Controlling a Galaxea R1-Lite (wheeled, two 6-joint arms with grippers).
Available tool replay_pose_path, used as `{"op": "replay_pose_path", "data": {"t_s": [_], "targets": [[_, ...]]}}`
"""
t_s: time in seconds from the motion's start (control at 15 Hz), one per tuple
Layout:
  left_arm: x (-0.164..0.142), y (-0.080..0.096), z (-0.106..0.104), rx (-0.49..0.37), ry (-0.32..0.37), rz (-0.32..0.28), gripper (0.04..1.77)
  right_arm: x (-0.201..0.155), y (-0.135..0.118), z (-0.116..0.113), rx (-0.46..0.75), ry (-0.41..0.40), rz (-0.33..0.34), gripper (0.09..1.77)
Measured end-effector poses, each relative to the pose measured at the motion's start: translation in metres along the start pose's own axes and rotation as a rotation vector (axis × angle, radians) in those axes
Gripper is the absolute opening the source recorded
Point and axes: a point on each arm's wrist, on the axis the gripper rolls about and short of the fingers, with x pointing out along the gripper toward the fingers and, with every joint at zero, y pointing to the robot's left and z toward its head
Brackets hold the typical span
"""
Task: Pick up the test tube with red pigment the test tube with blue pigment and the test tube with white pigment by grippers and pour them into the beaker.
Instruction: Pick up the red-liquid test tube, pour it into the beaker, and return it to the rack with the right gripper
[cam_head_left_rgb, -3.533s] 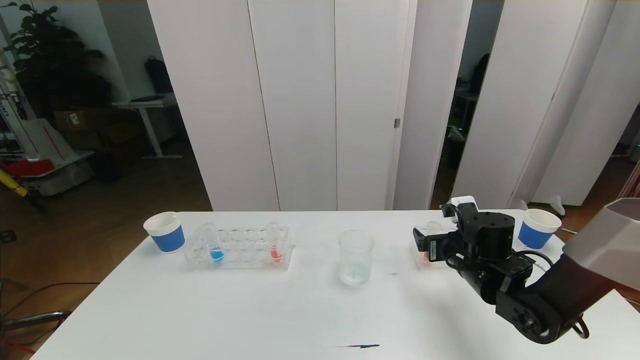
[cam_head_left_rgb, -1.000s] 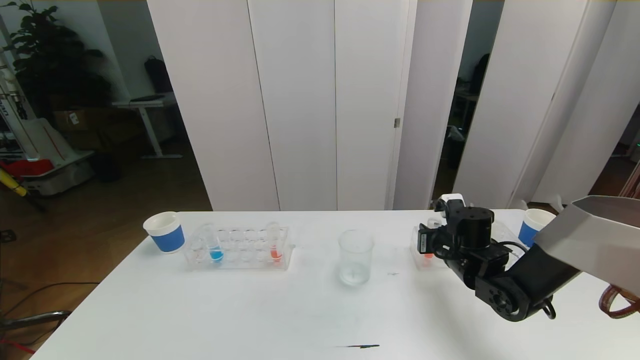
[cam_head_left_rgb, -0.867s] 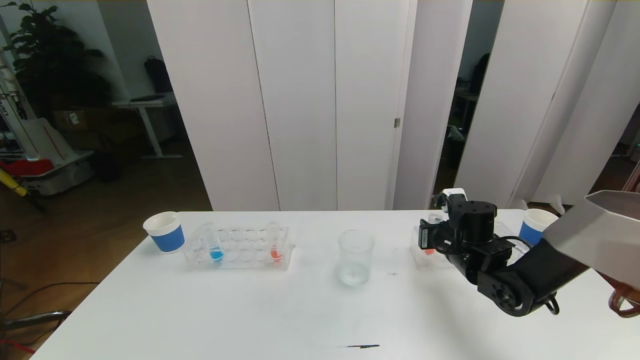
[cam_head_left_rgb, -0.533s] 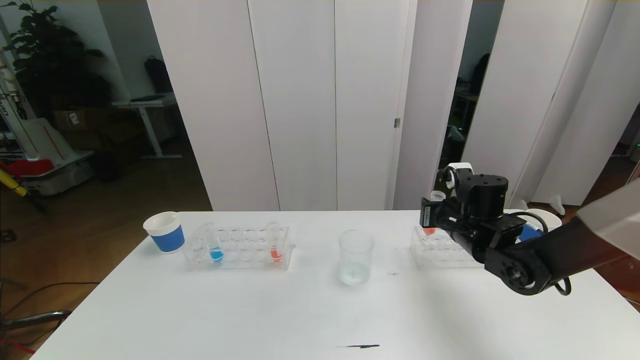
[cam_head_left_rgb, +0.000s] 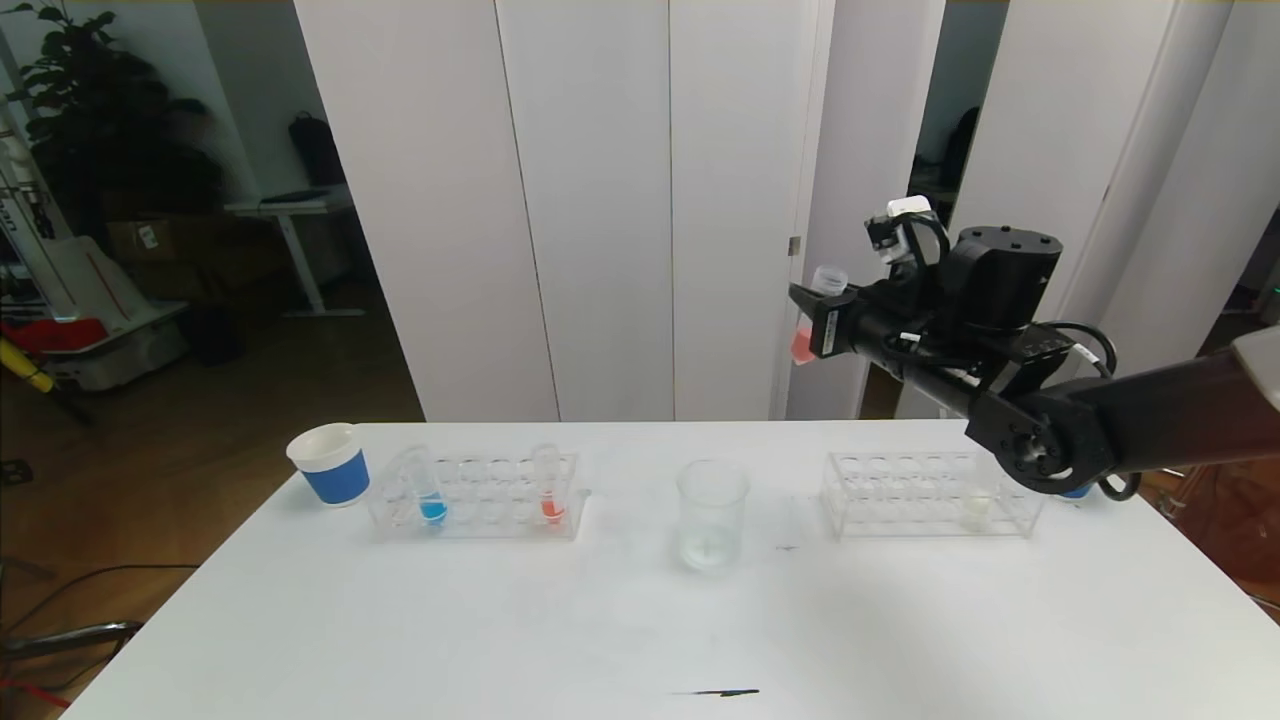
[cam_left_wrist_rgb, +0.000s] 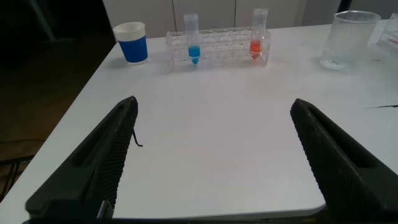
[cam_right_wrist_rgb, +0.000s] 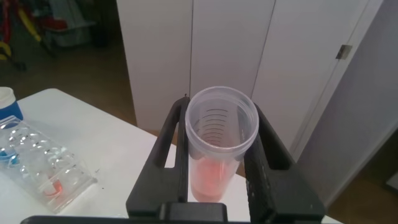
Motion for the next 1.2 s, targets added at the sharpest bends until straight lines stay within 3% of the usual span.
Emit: {"op": "replay_pose_path", "data": {"t_s": [0.13, 0.4, 0.8, 1.2], "targets": [[0.0, 0.0, 0.0, 0.0, 0.0, 0.0, 1.75, 0.003, 0.0, 0.004, -0.019, -0.005, 0.161, 0.58], [0.0, 0.0, 0.0, 0.0, 0.0, 0.0, 1.75, 0.008, 0.004, -0.008, -0.022, 0.038, 0.32, 0.58], [0.0, 0.0, 0.0, 0.0, 0.0, 0.0, 1.75, 0.013, 0.01, -0.035, -0.169, 0.074, 0.35, 0.58], [0.0, 0.0, 0.0, 0.0, 0.0, 0.0, 1.75, 0.013, 0.015, -0.05, -0.46, 0.0, 0.362, 0.58]]}}
